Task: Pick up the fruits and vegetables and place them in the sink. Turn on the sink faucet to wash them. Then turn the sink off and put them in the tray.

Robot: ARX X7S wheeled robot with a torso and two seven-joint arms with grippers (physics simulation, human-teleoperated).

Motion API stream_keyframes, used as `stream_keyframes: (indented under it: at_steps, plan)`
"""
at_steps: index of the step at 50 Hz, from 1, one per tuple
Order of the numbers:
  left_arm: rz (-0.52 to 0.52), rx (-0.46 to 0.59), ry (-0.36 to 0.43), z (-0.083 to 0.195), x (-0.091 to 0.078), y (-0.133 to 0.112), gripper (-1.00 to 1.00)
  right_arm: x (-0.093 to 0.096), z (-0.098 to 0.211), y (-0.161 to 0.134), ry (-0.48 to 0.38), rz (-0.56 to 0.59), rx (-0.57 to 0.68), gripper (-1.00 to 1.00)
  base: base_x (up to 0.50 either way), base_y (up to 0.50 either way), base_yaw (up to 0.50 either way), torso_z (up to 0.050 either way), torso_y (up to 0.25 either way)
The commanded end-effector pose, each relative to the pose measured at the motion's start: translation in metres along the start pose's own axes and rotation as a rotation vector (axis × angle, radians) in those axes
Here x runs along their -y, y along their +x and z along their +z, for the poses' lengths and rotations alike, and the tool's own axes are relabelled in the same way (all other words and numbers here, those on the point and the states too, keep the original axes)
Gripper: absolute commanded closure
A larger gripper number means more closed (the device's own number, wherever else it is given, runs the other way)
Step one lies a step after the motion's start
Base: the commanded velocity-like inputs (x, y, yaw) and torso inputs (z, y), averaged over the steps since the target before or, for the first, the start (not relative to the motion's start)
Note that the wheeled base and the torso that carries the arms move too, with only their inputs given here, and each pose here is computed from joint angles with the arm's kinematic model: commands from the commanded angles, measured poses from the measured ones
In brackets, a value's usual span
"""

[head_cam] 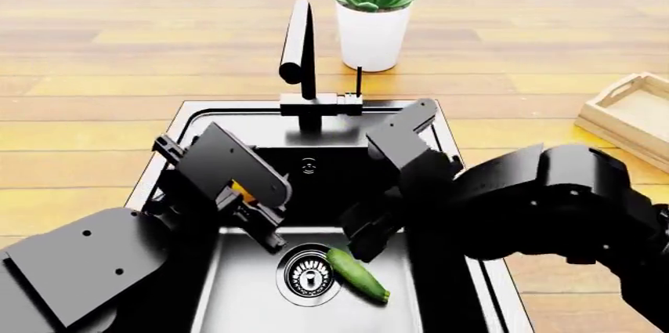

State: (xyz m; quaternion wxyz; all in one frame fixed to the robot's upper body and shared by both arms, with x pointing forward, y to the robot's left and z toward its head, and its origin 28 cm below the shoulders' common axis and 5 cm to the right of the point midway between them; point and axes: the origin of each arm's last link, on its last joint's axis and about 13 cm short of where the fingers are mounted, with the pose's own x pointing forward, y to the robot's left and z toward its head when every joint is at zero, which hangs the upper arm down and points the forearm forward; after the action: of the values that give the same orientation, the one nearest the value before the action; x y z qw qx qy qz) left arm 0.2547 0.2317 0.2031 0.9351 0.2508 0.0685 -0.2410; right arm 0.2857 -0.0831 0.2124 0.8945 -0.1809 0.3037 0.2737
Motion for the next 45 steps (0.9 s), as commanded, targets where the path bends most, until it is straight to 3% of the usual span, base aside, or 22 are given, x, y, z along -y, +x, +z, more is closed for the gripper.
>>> stream_keyframes:
  at_steps: [1, 19, 45]
  plan:
    - [-0.081, -0.037, 0.042, -0.008, 0.019, 0.018, 1.0, 0.001, 0.006, -0.066, -0.015, -0.07, 0.129, -1.0, 0.0, 0.0, 0.0, 0.0, 0.0]
    - [-0.181, -0.211, 0.12, -0.045, 0.044, 0.058, 1.0, 0.005, 0.014, -0.104, 0.003, -0.152, 0.222, -1.0, 0.0, 0.0, 0.0, 0.0, 0.001]
    - [-0.258, -0.4, 0.168, -0.098, 0.074, 0.094, 1.0, 0.007, 0.013, -0.105, 0.027, -0.158, 0.263, -1.0, 0.0, 0.0, 0.0, 0.0, 0.0]
